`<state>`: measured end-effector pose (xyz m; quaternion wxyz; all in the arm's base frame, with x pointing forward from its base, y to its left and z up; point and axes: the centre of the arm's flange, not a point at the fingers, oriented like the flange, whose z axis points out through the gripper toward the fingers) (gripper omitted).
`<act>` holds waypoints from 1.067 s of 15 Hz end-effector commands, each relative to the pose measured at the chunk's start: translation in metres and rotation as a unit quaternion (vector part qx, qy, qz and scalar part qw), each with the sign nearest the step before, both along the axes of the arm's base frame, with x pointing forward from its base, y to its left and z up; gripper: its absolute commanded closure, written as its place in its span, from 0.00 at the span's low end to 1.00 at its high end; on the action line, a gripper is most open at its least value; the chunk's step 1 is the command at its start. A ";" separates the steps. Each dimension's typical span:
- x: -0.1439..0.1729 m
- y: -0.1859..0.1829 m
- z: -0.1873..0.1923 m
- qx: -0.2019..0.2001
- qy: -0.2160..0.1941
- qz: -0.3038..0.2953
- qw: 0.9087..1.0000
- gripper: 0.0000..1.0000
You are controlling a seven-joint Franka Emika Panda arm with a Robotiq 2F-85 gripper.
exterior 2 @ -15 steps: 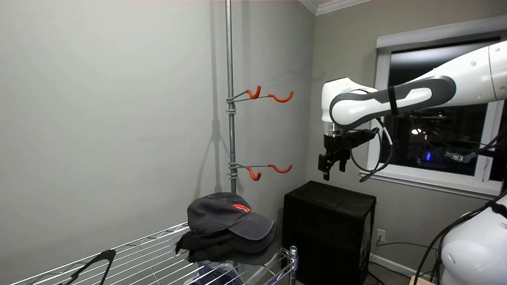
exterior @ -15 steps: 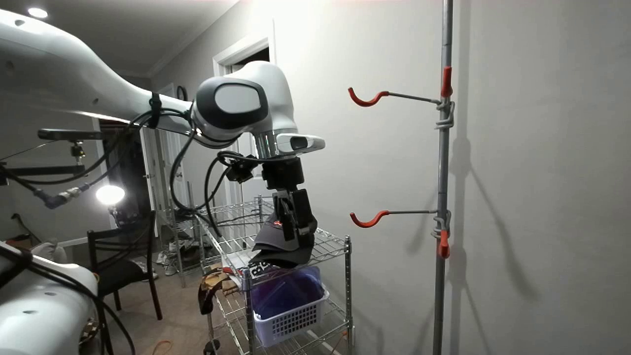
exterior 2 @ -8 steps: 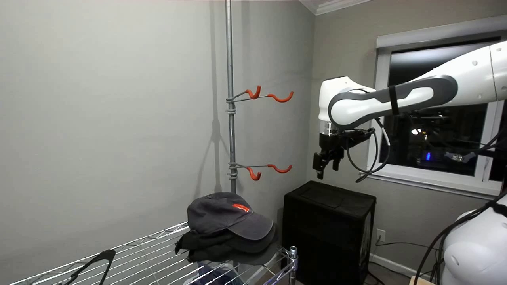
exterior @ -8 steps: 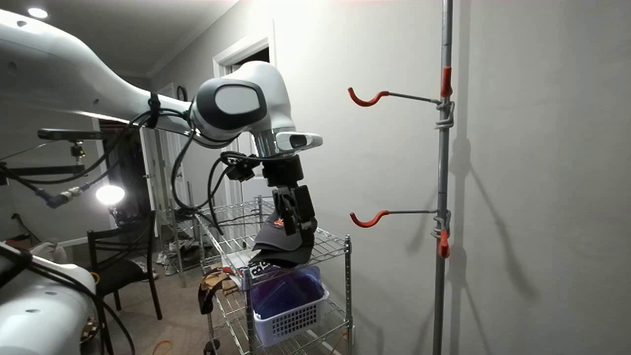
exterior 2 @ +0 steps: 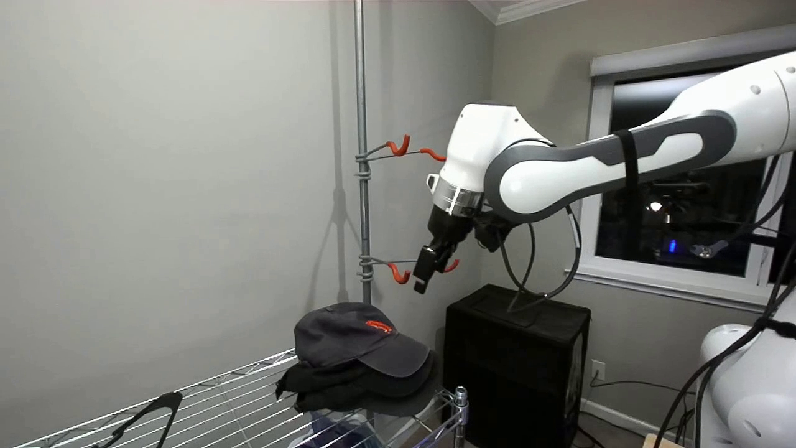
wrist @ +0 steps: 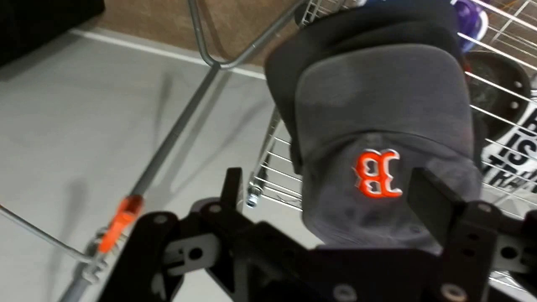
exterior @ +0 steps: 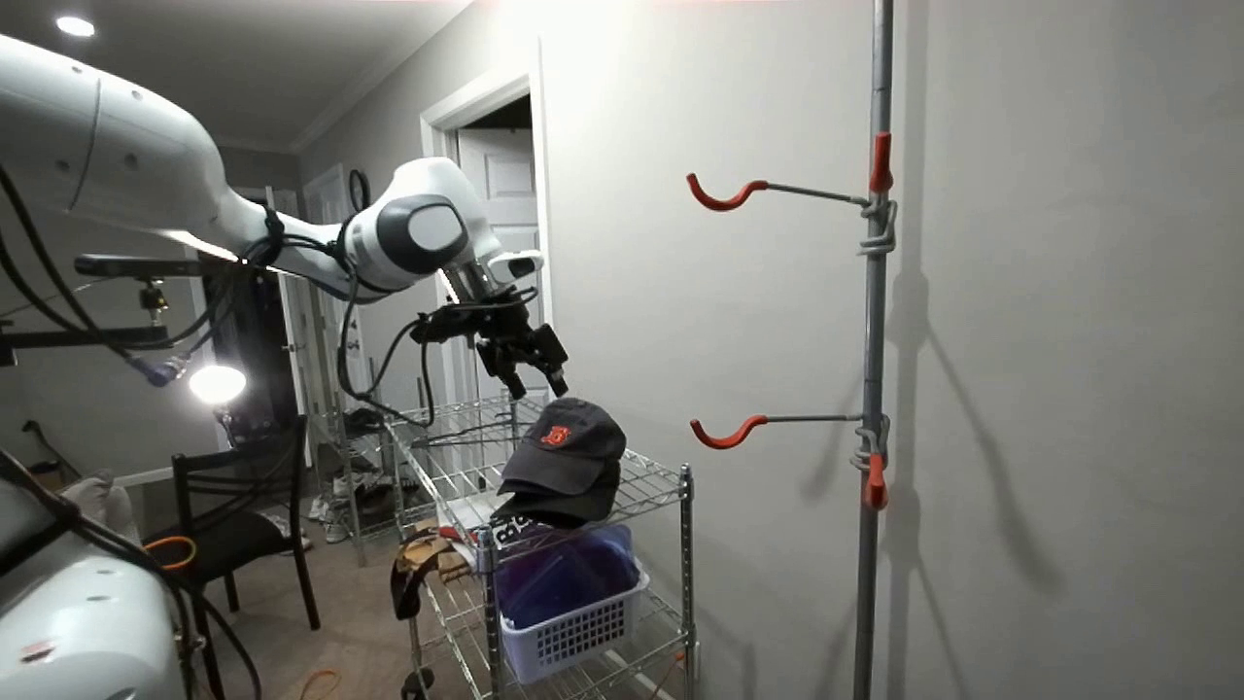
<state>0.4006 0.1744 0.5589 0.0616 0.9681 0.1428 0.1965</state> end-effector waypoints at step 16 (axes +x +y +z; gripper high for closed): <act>0.007 0.086 -0.005 0.020 -0.027 0.110 0.993 0.00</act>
